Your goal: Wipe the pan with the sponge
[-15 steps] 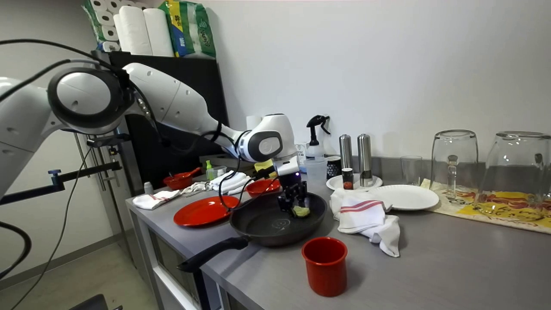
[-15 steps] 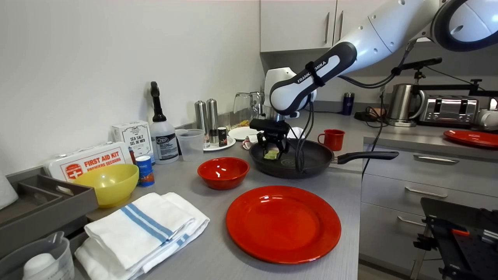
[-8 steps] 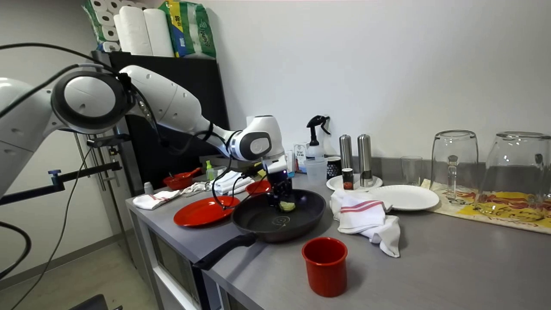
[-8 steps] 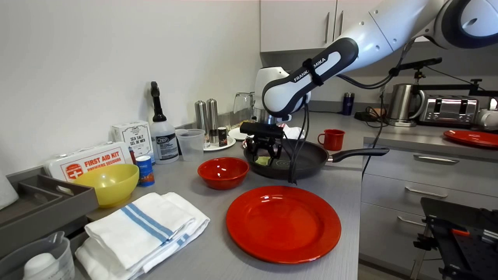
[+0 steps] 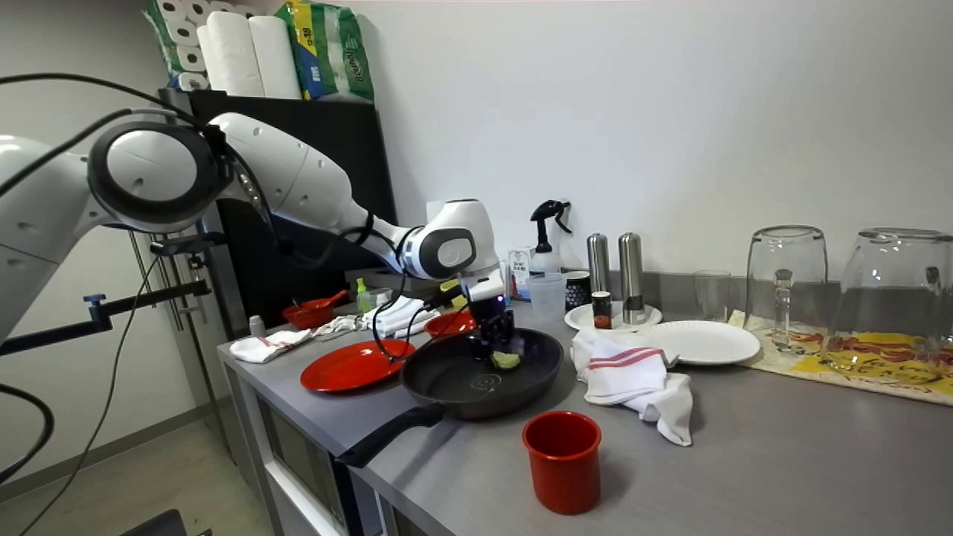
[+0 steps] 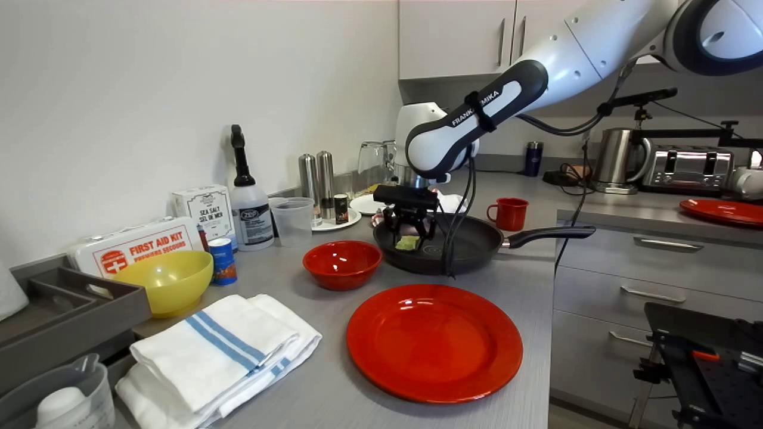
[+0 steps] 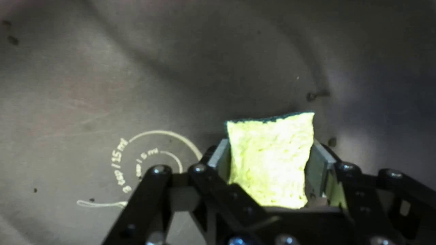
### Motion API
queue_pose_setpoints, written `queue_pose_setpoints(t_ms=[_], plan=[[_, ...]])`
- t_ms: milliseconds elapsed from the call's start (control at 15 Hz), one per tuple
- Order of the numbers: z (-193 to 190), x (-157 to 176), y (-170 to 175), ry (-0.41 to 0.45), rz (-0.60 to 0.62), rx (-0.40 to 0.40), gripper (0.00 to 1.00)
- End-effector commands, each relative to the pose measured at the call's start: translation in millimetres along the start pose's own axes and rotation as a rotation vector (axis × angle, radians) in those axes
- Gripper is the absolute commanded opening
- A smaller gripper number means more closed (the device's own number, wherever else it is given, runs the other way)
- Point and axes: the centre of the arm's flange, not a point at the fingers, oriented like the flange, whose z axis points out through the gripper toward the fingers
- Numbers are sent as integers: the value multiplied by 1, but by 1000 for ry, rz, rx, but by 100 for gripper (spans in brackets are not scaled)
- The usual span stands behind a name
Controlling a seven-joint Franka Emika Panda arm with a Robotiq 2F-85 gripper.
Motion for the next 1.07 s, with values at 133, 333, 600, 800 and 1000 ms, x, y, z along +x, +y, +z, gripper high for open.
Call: queue_pose_setpoints(t_ms=[133,333,600,800,1000], plan=[[31,44,24,61,62,-70,28],[31,57,33,67,79,-82,28],[25,56,42,29,81,-74,28],[17,48,65,-1,79,-78,28],[15,41,93,-33,95,-112,28]])
